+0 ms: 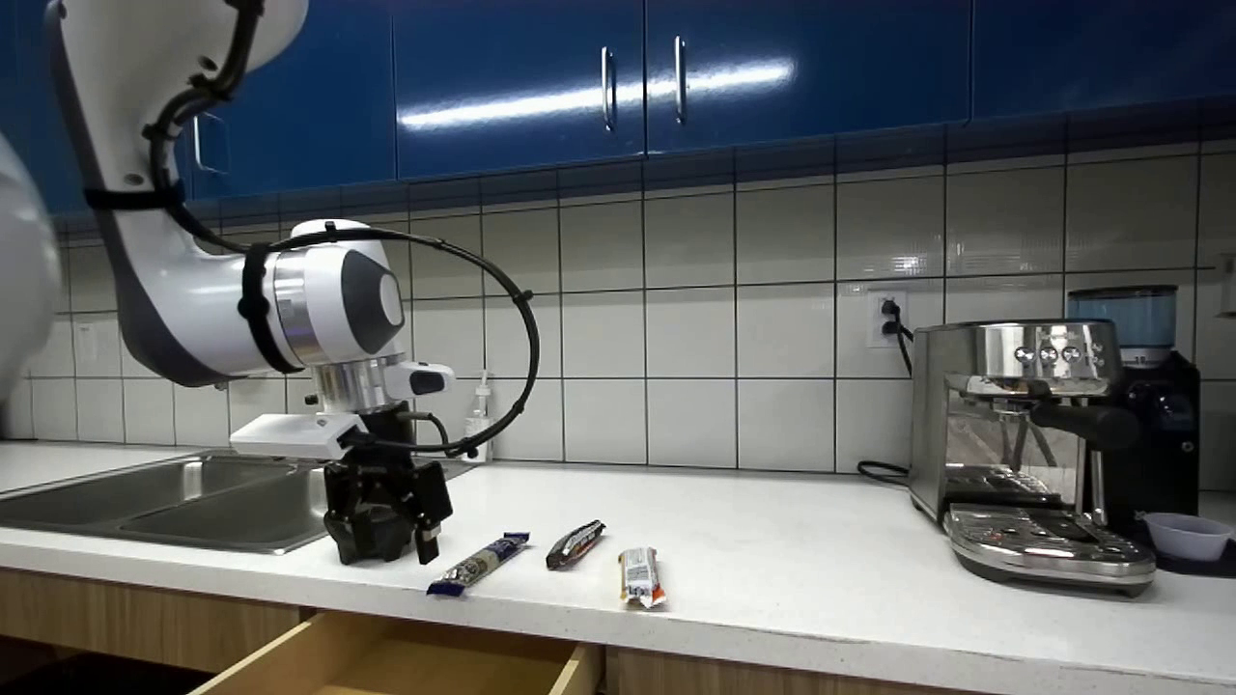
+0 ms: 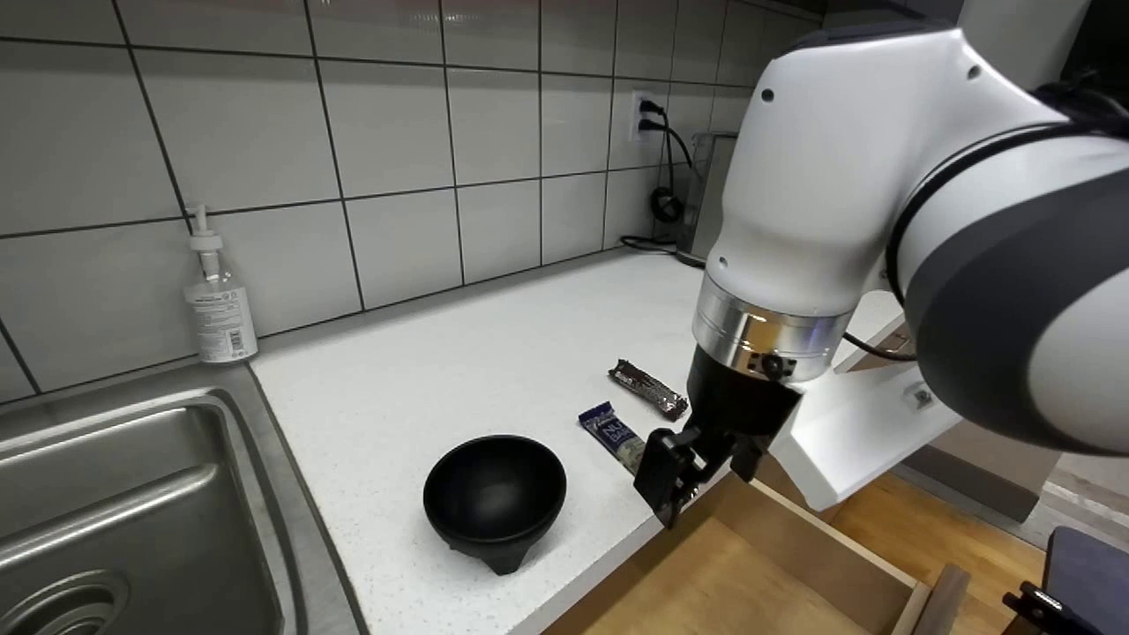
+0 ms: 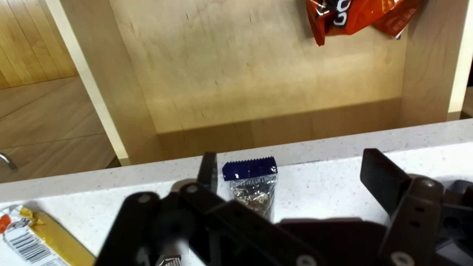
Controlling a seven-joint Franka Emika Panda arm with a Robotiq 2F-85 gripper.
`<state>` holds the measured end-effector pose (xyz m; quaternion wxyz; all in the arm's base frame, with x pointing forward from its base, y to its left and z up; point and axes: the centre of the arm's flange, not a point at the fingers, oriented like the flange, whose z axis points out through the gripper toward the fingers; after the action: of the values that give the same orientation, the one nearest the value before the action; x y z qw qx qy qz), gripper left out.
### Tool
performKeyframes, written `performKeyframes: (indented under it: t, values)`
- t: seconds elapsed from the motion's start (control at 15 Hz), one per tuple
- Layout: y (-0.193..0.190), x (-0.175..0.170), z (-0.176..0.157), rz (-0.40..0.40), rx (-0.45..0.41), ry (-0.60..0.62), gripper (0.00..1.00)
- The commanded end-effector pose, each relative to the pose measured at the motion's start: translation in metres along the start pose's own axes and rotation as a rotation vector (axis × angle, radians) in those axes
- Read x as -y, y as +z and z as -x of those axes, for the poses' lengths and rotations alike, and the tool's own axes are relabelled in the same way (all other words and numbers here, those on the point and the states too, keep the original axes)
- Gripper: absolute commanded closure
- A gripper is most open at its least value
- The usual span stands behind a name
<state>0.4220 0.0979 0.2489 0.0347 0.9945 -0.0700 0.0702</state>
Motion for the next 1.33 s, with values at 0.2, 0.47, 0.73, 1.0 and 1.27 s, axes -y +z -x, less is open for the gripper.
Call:
performKeyframes:
  t: [0.2, 0.47, 0.73, 1.0, 1.27]
  values:
    - [0.015, -0.006, -0.058, 0.027, 0.020, -0.028, 0.00]
    - [0.033, -0.008, -0.088, 0.030, 0.029, -0.051, 0.00]
    - [0.051, -0.006, -0.109, 0.018, 0.029, -0.074, 0.00]
    - [0.064, -0.009, -0.122, 0.000, 0.041, -0.075, 0.00]
    - [0.070, -0.018, -0.126, -0.021, 0.047, -0.055, 0.00]
